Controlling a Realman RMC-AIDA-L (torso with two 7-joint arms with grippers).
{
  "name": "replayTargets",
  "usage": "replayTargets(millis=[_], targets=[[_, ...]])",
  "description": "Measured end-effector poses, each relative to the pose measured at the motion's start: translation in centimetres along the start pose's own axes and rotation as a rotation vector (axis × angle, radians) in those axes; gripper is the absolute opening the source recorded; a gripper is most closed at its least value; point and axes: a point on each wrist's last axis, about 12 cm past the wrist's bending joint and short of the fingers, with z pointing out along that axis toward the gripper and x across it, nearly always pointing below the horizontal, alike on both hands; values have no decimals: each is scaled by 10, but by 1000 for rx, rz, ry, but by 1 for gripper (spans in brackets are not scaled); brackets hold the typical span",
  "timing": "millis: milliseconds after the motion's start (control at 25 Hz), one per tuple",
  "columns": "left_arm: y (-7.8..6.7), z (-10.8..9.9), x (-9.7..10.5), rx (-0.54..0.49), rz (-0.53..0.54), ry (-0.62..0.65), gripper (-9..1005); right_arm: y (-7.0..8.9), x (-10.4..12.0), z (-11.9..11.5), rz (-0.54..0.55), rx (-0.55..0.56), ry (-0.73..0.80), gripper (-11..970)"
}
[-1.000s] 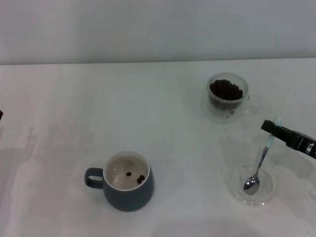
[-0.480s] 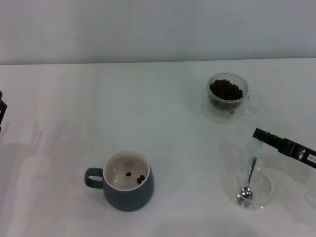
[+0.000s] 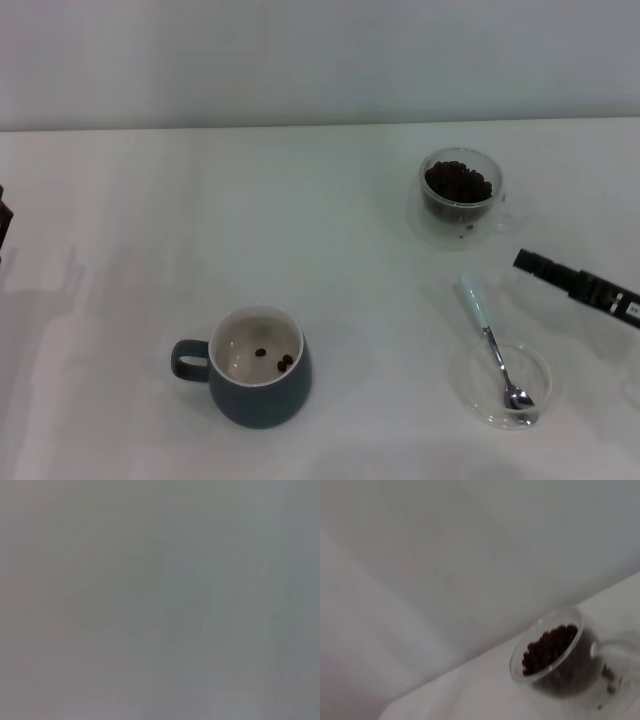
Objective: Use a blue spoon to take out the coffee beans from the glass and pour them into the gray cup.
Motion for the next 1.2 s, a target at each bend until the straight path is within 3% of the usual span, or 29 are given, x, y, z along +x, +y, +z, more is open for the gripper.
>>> replayTargets(millis=[120, 240, 440, 480, 520, 600, 760, 1200], targets=[[1, -2, 0, -6, 0, 3, 773, -3, -10, -2, -12, 12, -58, 343], [2, -3, 1, -10, 0, 4, 774, -6, -25, -6, -103, 45, -159, 376], [2, -3, 1, -10, 0, 4, 774, -8, -41, -5, -377, 150, -351, 565], [2, -3, 1, -11, 0, 5, 774, -7, -44, -2, -495, 221, -427, 609], [2, -4, 1, -10, 0, 6, 774, -7, -44, -2, -495, 221, -427, 662], [2, -4, 1, -12, 0, 7, 774, -6, -43, 4, -645, 336, -500, 769], [3, -6, 2, -14, 1, 15, 774, -9, -40, 12, -875, 532, -485, 786], [1, -24, 9, -22, -14, 57, 774, -12, -41, 15, -851, 549, -464, 786]])
